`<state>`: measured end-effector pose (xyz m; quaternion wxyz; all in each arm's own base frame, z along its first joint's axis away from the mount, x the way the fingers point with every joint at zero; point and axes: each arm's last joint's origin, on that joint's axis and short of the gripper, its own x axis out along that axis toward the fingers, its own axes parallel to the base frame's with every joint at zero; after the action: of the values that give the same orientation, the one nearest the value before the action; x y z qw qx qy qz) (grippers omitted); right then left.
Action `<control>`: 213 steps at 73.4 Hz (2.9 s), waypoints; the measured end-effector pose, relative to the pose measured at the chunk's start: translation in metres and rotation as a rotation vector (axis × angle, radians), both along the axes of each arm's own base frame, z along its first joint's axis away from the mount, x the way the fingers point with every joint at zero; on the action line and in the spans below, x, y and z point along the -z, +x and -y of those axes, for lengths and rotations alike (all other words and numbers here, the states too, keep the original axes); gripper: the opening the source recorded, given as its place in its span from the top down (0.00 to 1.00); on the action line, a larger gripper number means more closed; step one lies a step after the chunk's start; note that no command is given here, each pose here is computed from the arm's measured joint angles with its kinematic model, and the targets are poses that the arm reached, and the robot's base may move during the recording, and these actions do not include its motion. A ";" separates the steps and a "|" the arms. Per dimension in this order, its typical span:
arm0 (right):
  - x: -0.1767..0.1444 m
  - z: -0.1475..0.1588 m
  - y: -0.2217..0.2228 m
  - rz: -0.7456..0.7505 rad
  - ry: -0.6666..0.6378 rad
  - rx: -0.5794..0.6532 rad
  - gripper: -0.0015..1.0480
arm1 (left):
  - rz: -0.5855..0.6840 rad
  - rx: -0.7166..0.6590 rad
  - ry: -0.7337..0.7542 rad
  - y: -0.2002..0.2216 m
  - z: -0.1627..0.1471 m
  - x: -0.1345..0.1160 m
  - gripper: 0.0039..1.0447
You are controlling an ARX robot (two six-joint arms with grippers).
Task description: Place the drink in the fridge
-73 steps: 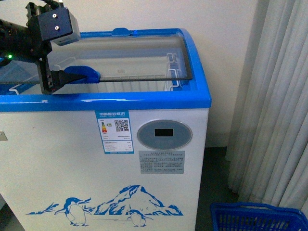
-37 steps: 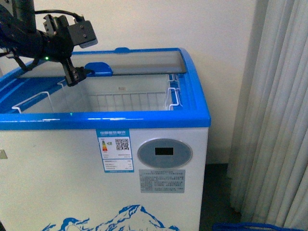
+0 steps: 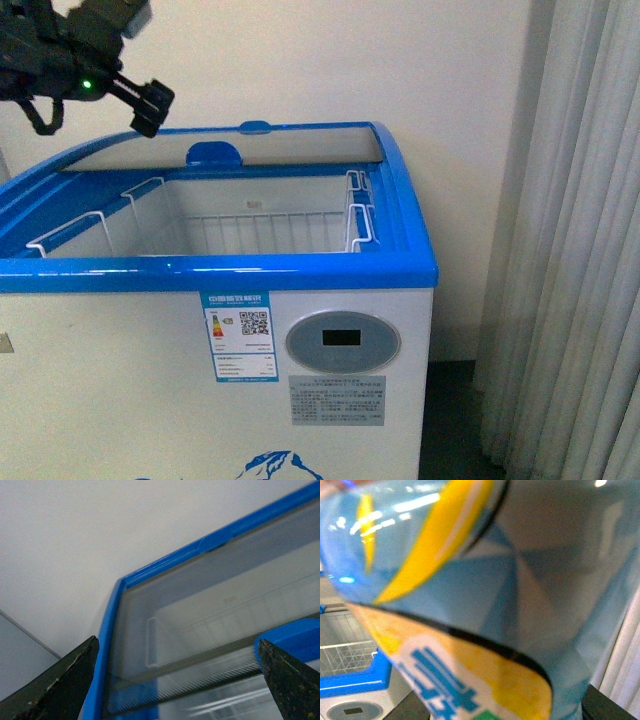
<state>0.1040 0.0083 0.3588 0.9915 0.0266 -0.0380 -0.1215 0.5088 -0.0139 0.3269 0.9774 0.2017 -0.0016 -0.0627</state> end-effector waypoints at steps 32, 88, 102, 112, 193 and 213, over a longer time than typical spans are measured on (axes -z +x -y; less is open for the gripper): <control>-0.007 0.003 0.008 -0.253 -0.105 -0.131 0.61 | 0.075 -0.100 -0.390 -0.223 -0.010 0.050 0.54; -0.010 -0.180 0.336 -0.492 -1.481 -0.781 0.62 | -0.009 -0.126 -0.403 -0.333 -0.014 0.139 0.98; 0.025 -0.206 0.366 -0.585 -1.553 -0.828 0.62 | -0.010 -0.126 -0.403 -0.347 -0.014 0.145 0.98; 0.050 -0.211 0.382 -0.635 -1.586 -0.819 0.62 | -0.011 -0.127 -0.403 -0.356 -0.014 0.149 0.98; 0.140 -0.272 0.427 -0.419 -1.514 -0.599 0.62 | 0.012 -0.121 -0.405 -0.397 -0.014 0.155 0.98; 0.140 -0.273 0.427 -0.412 -1.516 -0.609 0.62 | -0.015 -0.126 -0.403 -0.405 -0.014 0.159 0.98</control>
<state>0.5306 0.2809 0.2185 0.7175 -0.6601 0.0809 0.2072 0.1036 -0.0002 0.1678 1.0000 0.0014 0.0060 -0.0015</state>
